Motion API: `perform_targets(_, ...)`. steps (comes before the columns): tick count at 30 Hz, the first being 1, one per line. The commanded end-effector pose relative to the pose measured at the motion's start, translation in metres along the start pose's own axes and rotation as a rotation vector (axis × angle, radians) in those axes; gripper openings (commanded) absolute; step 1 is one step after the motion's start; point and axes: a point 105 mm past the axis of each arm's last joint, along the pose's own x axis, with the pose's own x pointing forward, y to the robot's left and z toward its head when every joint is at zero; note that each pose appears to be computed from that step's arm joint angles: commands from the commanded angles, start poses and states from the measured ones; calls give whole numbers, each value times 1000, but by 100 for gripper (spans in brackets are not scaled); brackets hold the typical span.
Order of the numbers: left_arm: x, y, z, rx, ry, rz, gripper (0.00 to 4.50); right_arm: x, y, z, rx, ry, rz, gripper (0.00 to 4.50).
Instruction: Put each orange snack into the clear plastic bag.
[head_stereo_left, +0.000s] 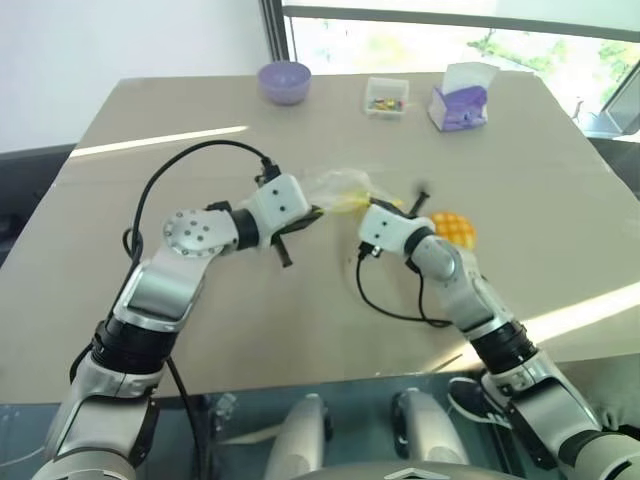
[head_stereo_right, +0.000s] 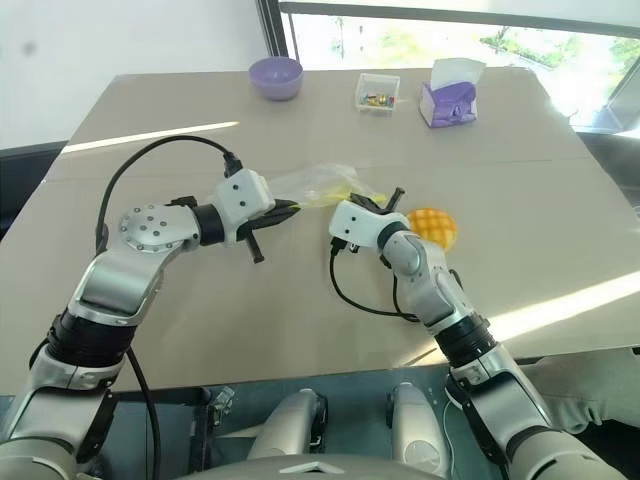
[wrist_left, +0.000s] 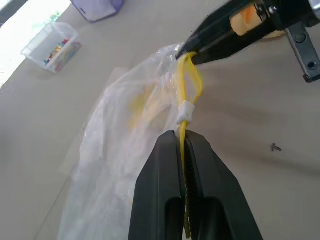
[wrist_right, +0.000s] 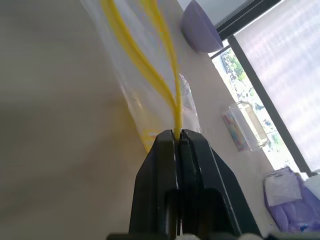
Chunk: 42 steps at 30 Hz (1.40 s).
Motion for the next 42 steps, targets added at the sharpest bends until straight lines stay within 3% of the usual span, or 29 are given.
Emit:
perform_targets(1,-4,8,7,51,-97,30,0,-6,-13,12,19,-44,-42,89)
perform_targets(4,-4,12,1,45,-146,26,0,-15,-19,6,76,-36,-60,230)
perform_targets(8,-3,14,-7,16,-160,-10,0,-27,-27,5,158,-68,-45,230)
perform_targets(11,-3,15,-10,-16,-175,-29,0,-37,-34,5,209,-69,-48,135)
perform_targets(12,-3,15,-11,-10,-174,-36,0,-39,-36,5,225,-71,-48,135)
perform_targets(13,-2,15,-11,-3,-175,-41,0,-41,-38,5,246,-75,-51,60)
perform_targets(15,-2,16,-10,-19,-189,-40,0,-44,-39,8,299,-90,-46,6)
perform_targets(23,1,16,-5,-24,-208,-49,0,-35,-16,24,416,-121,56,6)
perform_targets(33,-1,6,2,4,-222,-68,0,-23,-13,31,479,-132,40,6)
perform_targets(42,-2,3,0,13,-210,-64,0,-38,-11,34,613,-163,153,6)
